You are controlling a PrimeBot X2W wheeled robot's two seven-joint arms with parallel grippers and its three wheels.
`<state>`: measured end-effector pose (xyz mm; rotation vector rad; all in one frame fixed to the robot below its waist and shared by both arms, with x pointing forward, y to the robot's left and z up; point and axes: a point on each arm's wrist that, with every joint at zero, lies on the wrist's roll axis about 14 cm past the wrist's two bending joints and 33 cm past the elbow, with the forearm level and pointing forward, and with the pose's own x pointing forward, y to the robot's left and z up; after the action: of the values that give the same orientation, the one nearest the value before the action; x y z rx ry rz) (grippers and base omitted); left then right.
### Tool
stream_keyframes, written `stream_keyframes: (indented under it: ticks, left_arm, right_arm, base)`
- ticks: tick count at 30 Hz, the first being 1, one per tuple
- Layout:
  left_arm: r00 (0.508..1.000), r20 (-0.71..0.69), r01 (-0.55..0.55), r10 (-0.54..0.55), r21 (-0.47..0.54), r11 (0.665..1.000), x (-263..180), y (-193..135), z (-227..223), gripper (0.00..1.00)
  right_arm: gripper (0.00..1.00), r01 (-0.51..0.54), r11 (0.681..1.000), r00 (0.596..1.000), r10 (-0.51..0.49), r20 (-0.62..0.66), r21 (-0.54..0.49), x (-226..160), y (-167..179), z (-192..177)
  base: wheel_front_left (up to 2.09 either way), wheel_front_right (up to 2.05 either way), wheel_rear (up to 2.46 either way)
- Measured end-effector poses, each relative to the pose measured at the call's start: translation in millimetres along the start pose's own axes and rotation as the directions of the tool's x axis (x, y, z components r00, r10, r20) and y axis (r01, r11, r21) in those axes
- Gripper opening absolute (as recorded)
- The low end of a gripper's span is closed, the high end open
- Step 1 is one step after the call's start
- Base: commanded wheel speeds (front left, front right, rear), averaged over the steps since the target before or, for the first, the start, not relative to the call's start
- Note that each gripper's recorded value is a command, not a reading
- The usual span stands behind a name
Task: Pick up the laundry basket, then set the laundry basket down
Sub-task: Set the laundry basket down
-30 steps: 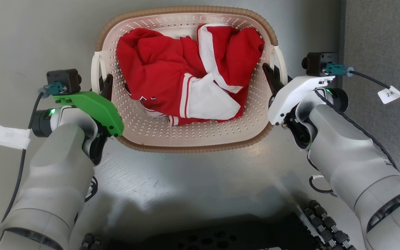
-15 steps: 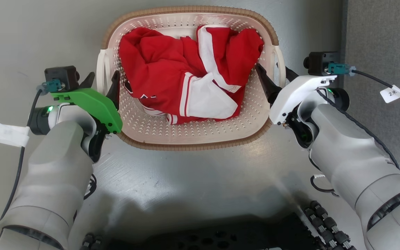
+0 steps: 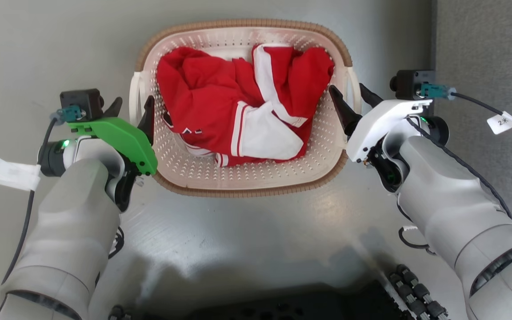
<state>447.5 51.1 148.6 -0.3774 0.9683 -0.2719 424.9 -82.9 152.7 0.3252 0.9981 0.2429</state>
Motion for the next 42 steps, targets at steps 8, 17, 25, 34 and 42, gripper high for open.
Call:
stream_keyframes:
  ticks: [8,17,25,34,42]
  left_arm:
    - [0.999,0.036,0.017,-0.018,0.012,1.0,-16,-13,13,1.0]
    - [0.987,0.148,0.062,-0.068,0.046,0.997,-41,-37,54,1.0]
    - [0.958,0.262,0.105,-0.114,0.05,0.993,-66,-59,91,1.0]
    - [0.918,0.376,0.114,-0.129,0.064,0.991,-105,-68,119,1.0]
    - [0.856,0.486,0.129,-0.177,0.132,0.983,-149,-88,143,1.0]
  right_arm:
    - [1.0,0.014,0.999,0.999,-0.015,0.045,0.029,-18,3,14]
    - [1.0,-0.007,1.0,0.988,0.007,0.152,-0.003,-46,18,51]
    - [1.0,-0.05,0.999,0.96,0.049,0.275,-0.003,-70,38,89]
    - [1.0,-0.069,0.995,0.911,0.091,0.402,-0.069,-111,51,124]
    - [1.0,-0.049,0.987,0.817,0.127,0.563,-0.152,-162,65,168]
  base:
    - [0.0,0.0,0.0]
    - [0.0,0.0,0.0]
    - [0.0,0.0,0.0]
    - [0.0,0.0,0.0]
    - [0.0,0.0,0.0]
